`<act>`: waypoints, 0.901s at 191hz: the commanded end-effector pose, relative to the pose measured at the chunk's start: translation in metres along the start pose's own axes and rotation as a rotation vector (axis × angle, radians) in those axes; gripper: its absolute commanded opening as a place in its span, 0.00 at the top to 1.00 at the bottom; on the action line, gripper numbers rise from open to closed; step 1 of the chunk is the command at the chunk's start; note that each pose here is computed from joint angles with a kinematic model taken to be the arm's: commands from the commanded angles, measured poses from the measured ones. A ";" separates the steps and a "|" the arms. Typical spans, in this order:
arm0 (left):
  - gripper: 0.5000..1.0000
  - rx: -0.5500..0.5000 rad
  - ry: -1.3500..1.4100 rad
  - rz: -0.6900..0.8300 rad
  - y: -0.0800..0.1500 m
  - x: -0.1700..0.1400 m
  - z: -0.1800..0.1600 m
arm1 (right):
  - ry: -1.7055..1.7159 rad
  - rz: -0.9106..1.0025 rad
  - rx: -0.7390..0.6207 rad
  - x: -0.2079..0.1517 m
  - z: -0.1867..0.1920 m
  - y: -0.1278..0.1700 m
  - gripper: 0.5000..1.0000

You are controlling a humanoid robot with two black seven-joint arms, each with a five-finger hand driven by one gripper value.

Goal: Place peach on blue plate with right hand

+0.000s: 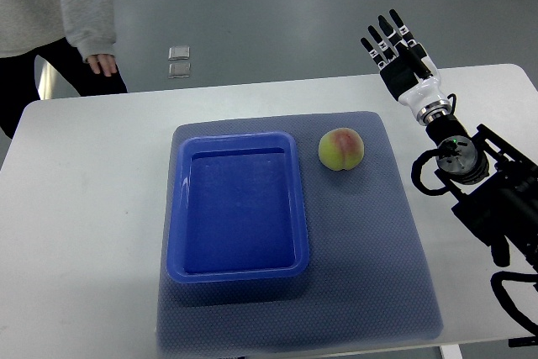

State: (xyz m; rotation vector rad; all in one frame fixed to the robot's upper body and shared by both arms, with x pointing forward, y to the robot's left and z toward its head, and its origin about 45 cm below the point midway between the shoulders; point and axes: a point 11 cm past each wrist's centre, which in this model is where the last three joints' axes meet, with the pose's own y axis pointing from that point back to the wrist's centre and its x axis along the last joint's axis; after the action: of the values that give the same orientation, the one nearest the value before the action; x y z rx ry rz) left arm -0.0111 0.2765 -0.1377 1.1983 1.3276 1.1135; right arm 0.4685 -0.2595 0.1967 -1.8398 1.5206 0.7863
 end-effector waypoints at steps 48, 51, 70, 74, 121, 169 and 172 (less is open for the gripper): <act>0.00 0.001 -0.002 -0.002 0.000 -0.001 0.000 | 0.002 -0.008 -0.002 -0.003 0.000 -0.001 0.14; 0.00 0.001 -0.002 -0.002 0.000 -0.001 0.000 | 0.004 -0.009 -0.002 -0.003 0.000 -0.001 0.14; 0.00 0.001 -0.002 -0.004 0.000 -0.001 0.000 | 0.017 -0.023 -0.010 -0.008 -0.001 -0.005 0.14; 0.00 0.001 -0.002 -0.004 0.000 -0.001 0.000 | 0.021 -0.023 -0.011 -0.008 -0.001 -0.005 0.14; 0.00 0.000 -0.001 -0.005 0.000 -0.002 0.000 | 0.216 -0.079 -0.055 -0.022 -0.016 -0.017 0.14; 0.00 0.000 -0.002 -0.010 0.000 -0.003 0.000 | 0.968 -0.346 -0.364 -0.054 -0.009 -0.030 0.14; 0.00 0.000 -0.002 -0.010 0.000 -0.003 0.000 | 0.968 -0.346 -0.364 -0.054 -0.009 -0.030 0.14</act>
State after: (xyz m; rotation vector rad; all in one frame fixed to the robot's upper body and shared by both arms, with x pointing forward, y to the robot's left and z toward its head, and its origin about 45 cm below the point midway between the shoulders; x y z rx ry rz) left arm -0.0110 0.2733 -0.1375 1.1919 1.3305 1.1063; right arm 0.4892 -0.2353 0.2431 -2.6346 1.5792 0.1984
